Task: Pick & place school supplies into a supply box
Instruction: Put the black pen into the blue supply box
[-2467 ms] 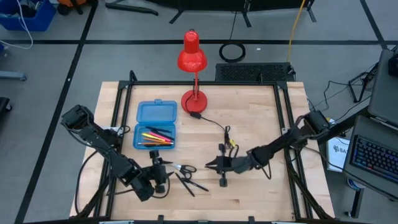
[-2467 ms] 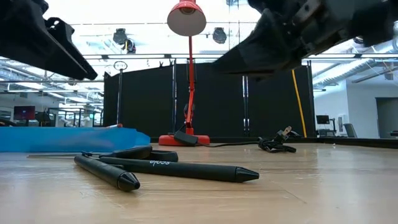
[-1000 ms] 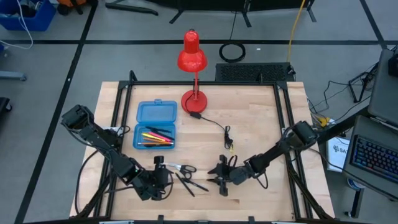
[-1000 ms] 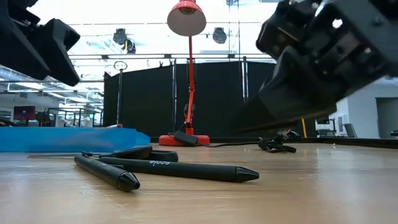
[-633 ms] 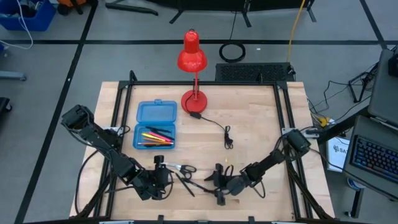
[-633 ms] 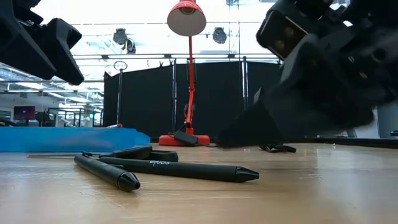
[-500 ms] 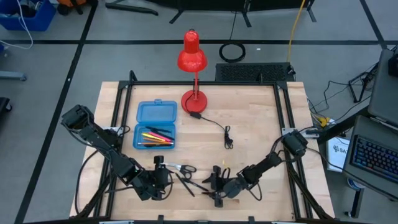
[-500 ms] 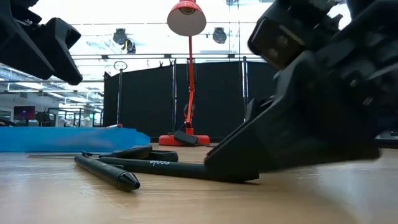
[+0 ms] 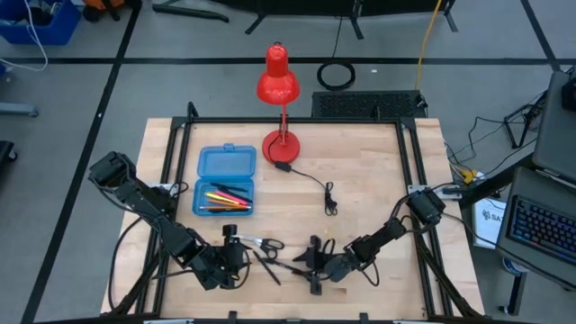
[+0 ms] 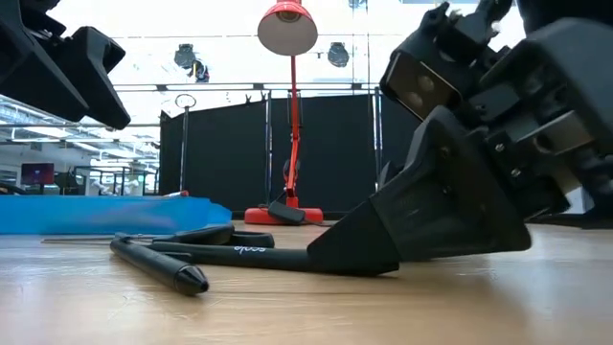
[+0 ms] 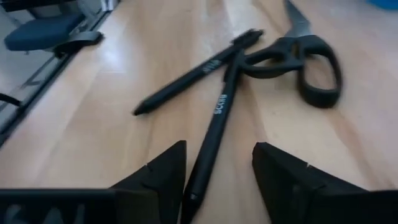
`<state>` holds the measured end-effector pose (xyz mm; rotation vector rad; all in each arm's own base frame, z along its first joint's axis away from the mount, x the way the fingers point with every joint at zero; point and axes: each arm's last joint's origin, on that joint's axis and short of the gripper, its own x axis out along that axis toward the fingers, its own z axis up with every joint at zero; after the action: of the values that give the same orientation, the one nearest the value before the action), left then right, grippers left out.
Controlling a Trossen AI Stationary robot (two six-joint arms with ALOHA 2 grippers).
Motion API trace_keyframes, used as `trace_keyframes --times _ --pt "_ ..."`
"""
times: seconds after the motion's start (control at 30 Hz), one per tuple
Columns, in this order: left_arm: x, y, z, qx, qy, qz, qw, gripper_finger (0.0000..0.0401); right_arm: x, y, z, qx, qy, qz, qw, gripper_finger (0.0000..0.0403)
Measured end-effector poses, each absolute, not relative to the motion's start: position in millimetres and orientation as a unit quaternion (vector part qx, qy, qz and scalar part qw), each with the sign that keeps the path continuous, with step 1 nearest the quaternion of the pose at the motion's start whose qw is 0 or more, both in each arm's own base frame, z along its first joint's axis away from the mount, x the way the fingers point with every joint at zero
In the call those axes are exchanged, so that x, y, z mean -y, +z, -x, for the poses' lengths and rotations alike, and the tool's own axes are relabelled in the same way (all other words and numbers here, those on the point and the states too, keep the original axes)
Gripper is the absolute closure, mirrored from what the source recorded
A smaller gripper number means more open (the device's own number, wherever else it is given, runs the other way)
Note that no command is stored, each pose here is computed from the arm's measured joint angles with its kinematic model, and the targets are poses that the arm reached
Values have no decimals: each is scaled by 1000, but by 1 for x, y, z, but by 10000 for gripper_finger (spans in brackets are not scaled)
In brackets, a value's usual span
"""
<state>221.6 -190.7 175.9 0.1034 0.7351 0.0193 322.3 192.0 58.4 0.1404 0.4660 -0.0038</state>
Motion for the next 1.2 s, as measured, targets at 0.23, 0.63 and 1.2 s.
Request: trace_keyframes --times 0.23,0.63,1.2 --pt "190 176 -222 -352 21 -53 934 201 -183 52 -314 -225 -26 -58 972 255" --pt "190 176 -222 -349 26 -59 935 201 -168 45 -311 -240 -40 -69 967 269" --pt "189 177 -222 -343 35 -63 937 201 -169 46 -315 -227 -8 -60 972 285"
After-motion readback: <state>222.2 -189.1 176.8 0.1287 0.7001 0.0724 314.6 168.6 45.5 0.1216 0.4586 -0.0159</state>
